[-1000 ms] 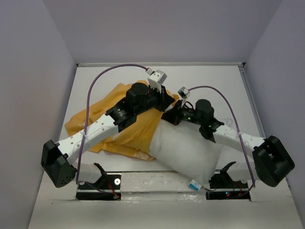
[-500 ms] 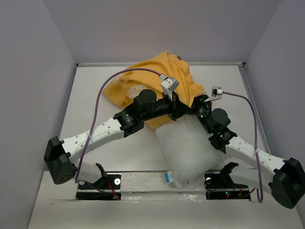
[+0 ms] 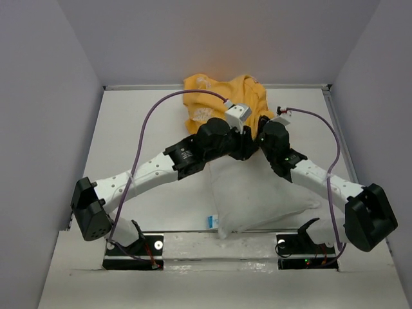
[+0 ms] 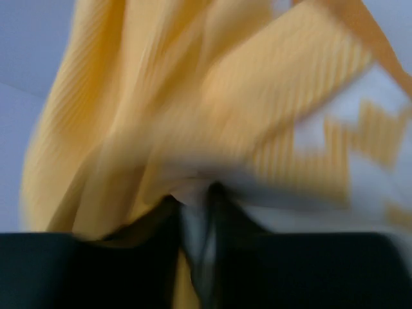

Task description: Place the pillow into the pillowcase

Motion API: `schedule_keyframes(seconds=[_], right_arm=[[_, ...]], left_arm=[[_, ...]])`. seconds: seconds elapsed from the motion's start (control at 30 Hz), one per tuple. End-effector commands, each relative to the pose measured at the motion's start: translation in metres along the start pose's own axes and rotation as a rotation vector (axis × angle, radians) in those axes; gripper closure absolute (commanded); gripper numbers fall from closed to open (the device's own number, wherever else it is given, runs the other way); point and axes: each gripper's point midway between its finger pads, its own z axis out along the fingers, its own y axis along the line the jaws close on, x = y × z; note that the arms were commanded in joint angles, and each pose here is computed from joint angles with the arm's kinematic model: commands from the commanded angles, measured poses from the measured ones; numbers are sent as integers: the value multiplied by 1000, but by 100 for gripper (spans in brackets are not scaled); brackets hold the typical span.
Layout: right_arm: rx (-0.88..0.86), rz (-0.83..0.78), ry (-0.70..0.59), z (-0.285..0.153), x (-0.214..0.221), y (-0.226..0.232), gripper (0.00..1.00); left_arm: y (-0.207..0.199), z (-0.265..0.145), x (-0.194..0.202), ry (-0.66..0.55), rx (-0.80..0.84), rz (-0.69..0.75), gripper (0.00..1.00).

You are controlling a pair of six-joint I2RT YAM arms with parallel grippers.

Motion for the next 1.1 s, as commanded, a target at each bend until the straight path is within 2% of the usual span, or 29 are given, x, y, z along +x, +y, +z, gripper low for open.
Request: schedule_keyframes(seconds=[0.0,0.07,0.13,0.2,0.23,0.27,0.3,0.33,0.37,0.4,0.47,0.5,0.57,0.6,0.7,0.73,0.77,0.83,0.9,0.97,1.0,1.03,1.07], right_arm=[[19,-69,-112,-7,-61,6,41],[-20,-142,-82,-21,-70,10,23],[-44,-227,-6,-35,-64,12,20],[-66,-276,68,-57,-57,9,15],[-111,-307,111,-66,-51,13,15],[-121,-316,135,-73,-47,12,14],[-123,-331,184,-81,-37,6,13],[-174,-348,211,-95,-34,10,13],[-176,-351,237,-101,-30,7,13],[-185,-366,283,-110,-19,5,14],[-253,-396,336,-126,-9,17,14],[-289,-457,417,-142,15,25,14],[-205,-555,428,-143,27,24,12],[-191,-596,453,-150,30,30,11],[-132,-734,536,-153,65,32,9],[-79,-776,539,-152,69,26,9],[-35,-803,545,-146,74,18,6],[59,-876,590,-131,96,-3,3],[151,-928,552,-116,98,-14,0],[233,-971,527,-95,102,-26,2],[230,-960,540,-84,106,-27,9],[236,-945,529,-79,104,-28,9],[229,-937,515,-73,101,-26,40]], left_arm=[[-19,-9,-1,27,-31,74,23],[1,-17,-1,-7,-108,85,9],[33,-25,14,-7,-207,67,7],[47,-47,4,-92,-218,13,7],[85,-55,28,-82,-315,-46,7],[101,-63,38,-90,-346,-81,7],[104,-77,27,-168,-325,-126,8],[117,-83,37,-174,-333,-162,10],[147,-88,68,-141,-390,-202,13],[157,-94,72,-166,-410,-241,16],[190,-95,106,-116,-474,-296,18],[196,-92,106,-134,-472,-307,20],[215,-83,124,-79,-483,-341,20],[218,-76,119,-97,-468,-341,20],[227,-51,124,-50,-451,-347,18],[226,-41,116,-53,-432,-347,18],[232,-32,128,-16,-440,-359,17],[232,-21,126,-18,-421,-367,17],[238,-9,133,-5,-421,-390,17],[242,1,140,9,-423,-410,17],[243,8,142,9,-410,-419,17],[243,8,141,6,-408,-418,17],[244,13,145,18,-414,-421,17]])
